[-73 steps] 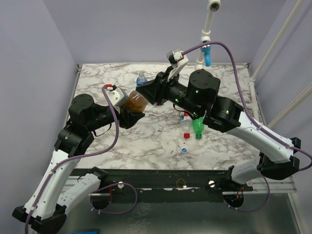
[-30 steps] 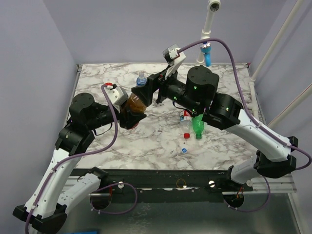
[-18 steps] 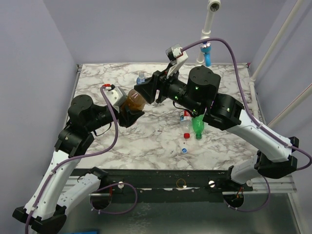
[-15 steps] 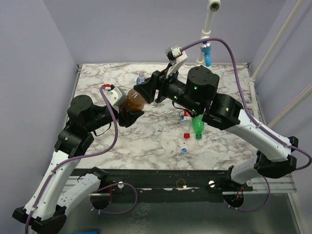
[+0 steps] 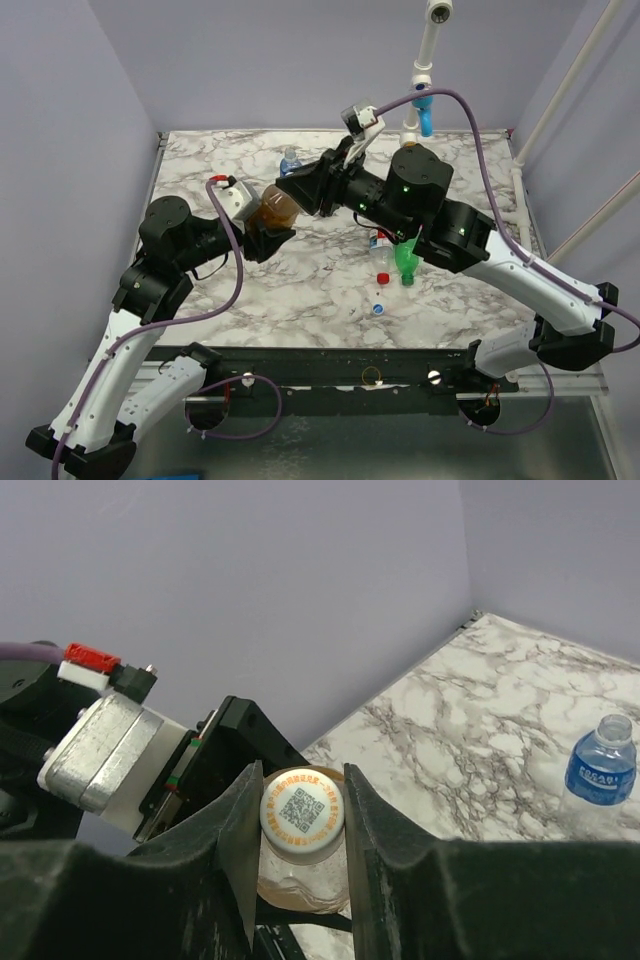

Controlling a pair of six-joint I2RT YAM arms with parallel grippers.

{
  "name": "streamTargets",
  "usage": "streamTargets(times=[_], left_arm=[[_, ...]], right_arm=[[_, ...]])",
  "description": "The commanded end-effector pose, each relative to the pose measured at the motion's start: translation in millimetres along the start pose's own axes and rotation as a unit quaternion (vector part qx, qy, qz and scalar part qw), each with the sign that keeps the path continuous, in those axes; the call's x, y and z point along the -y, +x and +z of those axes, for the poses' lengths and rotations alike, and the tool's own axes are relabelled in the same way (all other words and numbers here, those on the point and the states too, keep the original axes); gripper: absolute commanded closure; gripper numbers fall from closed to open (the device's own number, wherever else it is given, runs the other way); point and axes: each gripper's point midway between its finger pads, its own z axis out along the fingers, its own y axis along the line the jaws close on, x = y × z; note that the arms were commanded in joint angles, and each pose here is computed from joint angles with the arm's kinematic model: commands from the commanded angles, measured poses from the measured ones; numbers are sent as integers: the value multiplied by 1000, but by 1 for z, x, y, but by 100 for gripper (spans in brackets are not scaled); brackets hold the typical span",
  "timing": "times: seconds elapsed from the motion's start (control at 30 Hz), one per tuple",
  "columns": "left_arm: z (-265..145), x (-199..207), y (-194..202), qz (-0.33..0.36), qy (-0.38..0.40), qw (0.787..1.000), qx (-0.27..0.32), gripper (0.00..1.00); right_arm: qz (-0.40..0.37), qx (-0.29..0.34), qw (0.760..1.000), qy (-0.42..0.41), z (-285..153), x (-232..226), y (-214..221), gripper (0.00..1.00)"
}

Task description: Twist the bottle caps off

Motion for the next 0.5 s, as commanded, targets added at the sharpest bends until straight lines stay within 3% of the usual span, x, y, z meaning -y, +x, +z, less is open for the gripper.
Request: streamTargets(times=[0.0,0.13,0.27,0.37,0.47], left_arm=[[-2,22,-10,-5,58,998,19,76],[-11,61,-22,-61,162,985,22,76],[-24,93,-37,-120,261,958,9,76],[-34,111,-41,-155,326,933,-11,76],[-40,119,-36,-176,359,916,-28,77]], right_arm=[[-46,42,990,-129,-29,-40,-22,90],[-96,60,963,-243,-68,-71,-25,93],[-122,53,938,-319,-96,-92,-24,97],[-135,42,925,-353,-107,-101,-21,99],[-139,41,928,-344,-106,-98,-22,99]])
